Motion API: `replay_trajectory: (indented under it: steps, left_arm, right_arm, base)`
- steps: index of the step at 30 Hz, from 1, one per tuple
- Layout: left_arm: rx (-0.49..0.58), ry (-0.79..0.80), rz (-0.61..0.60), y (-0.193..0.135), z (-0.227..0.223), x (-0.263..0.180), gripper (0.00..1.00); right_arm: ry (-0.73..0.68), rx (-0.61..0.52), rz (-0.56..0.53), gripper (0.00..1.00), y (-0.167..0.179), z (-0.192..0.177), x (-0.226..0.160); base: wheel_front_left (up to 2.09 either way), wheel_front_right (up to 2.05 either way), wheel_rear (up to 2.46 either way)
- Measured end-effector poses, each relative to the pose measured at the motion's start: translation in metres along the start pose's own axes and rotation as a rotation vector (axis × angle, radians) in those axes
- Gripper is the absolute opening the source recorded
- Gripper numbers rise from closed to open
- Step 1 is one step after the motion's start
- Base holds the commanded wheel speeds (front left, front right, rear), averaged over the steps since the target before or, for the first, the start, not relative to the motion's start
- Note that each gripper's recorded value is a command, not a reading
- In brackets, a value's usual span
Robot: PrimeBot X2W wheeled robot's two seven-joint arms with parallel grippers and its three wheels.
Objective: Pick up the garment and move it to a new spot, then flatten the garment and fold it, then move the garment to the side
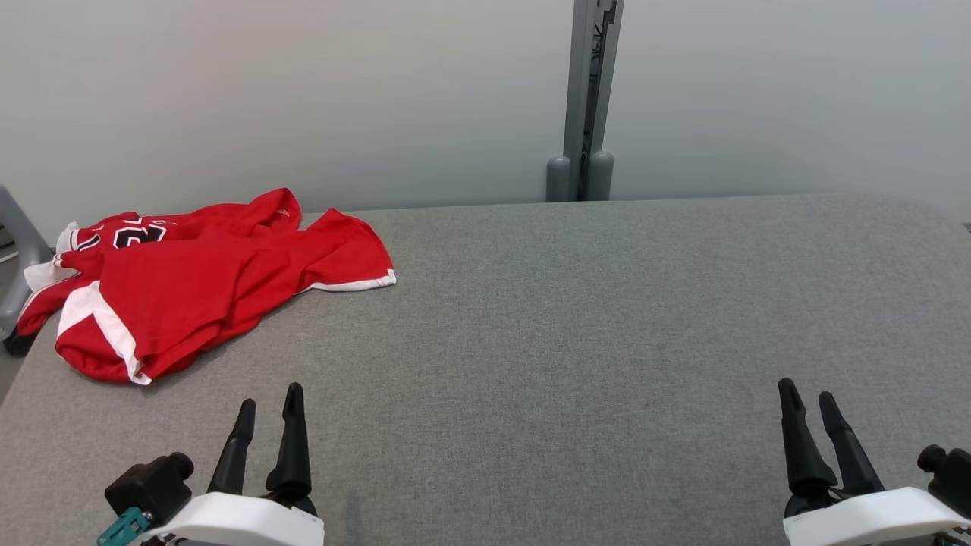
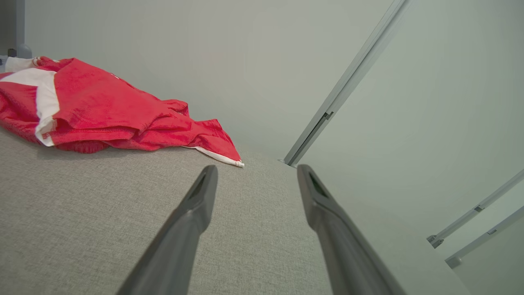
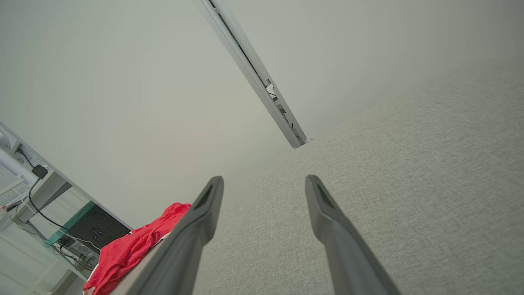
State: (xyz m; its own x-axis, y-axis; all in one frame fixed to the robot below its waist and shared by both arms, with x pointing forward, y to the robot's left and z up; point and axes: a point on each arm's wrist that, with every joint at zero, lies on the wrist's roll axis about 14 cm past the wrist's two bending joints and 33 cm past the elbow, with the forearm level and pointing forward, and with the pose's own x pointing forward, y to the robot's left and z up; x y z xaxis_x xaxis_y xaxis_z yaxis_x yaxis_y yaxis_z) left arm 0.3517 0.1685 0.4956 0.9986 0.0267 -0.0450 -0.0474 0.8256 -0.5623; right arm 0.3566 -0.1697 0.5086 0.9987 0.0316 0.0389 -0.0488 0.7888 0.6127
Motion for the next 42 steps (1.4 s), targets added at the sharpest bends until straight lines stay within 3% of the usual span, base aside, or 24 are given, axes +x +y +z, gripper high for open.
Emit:
replay_trajectory:
  steps: [16,42]
  left_arm:
    - [0.192,-0.017,-0.005,0.002,-0.003,-0.006,1.0]
    - [0.359,-0.052,-0.01,0.005,-0.002,-0.011,1.0]
  right_arm:
    - [-0.008,-0.201,0.036,1.0,0.006,-0.001,-0.004]
    - [-0.049,-0.418,0.092,1.0,0.016,0.005,-0.007]
  base:
    - [0.0,0.0,0.0]
    - [0.0,0.0,0.0]
